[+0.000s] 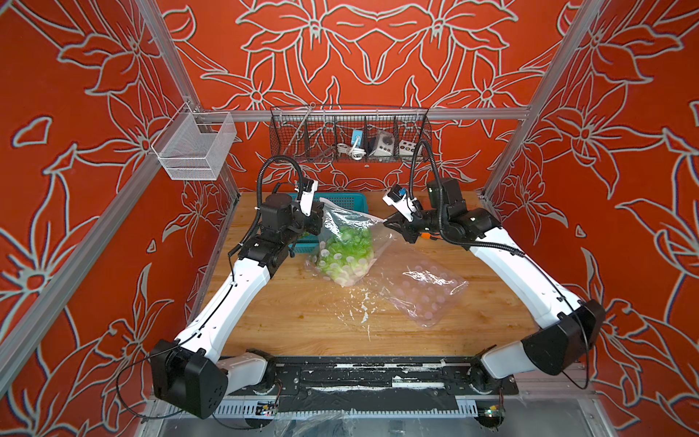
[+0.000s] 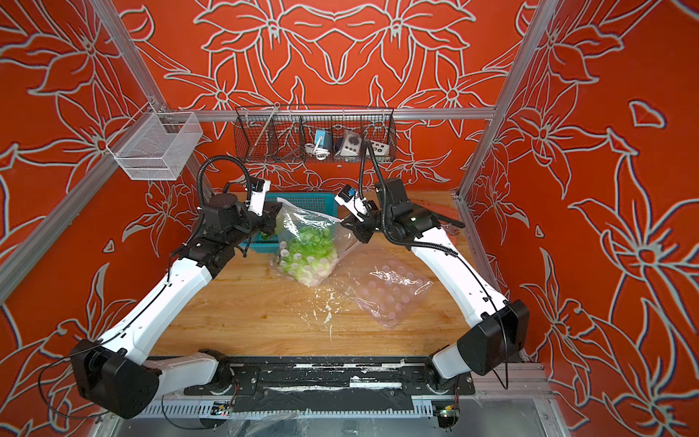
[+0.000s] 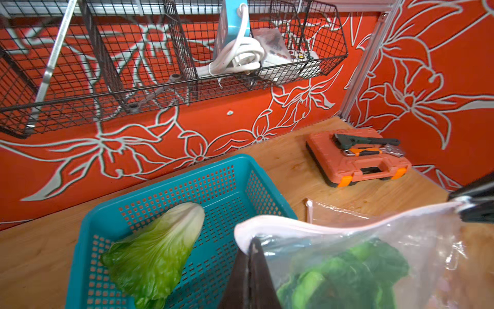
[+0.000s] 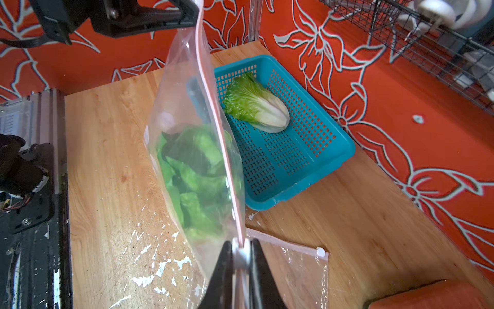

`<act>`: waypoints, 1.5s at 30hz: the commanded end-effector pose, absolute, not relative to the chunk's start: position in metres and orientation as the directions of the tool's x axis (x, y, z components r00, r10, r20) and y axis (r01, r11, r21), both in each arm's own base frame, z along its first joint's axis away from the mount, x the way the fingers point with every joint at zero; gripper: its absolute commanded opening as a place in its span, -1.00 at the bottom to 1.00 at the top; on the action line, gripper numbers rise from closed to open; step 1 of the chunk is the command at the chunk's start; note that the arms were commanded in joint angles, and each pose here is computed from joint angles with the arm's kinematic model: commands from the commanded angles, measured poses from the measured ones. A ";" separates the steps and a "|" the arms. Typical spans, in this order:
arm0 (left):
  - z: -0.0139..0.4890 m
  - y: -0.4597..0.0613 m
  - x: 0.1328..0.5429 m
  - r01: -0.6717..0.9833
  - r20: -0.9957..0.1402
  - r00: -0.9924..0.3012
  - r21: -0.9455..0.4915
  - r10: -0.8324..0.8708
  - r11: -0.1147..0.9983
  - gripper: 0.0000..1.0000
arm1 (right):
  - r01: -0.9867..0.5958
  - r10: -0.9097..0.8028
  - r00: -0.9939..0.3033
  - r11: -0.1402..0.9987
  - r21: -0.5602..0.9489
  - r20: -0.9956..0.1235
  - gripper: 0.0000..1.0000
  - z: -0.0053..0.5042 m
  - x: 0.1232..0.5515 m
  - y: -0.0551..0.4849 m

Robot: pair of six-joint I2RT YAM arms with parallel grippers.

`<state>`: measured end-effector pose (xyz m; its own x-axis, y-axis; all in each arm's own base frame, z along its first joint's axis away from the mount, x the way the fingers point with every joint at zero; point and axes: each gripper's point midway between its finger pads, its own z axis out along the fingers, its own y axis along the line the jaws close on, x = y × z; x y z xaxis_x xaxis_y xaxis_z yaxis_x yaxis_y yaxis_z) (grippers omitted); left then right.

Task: Put the chinese cabbages into a zipper bag and zip it
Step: Zip the zipper on the zipper food storage bag, then place the zipper food storage bag at the center of the board, then pick up the zipper food storage bag at the center of the board.

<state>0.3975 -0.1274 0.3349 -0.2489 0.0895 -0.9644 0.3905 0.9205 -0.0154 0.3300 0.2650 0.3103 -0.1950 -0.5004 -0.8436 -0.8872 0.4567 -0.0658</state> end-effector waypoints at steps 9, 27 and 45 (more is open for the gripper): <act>0.334 -0.083 0.412 0.204 -0.966 -0.233 0.065 0.113 0.977 -1.00 | -0.846 -0.503 -0.281 0.532 -0.037 -0.817 -0.80 0.295 0.337 0.247; 0.277 -0.026 0.412 0.056 -0.810 -0.448 -0.448 -0.378 0.892 -0.30 | -0.572 -0.076 -0.721 0.625 0.531 -0.688 0.91 0.211 0.350 0.271; 0.232 -0.087 0.354 0.287 -0.691 -0.533 -0.691 -0.488 0.664 0.07 | -0.717 -0.140 -0.650 0.440 0.541 -0.747 0.59 0.198 0.362 0.385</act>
<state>0.3527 -0.0732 0.2075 -0.5735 -0.4964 -0.6517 0.1764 0.7020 -0.6900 0.3623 0.3668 0.1850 -0.6802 -0.1483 -0.7179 -0.6762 0.5052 0.5363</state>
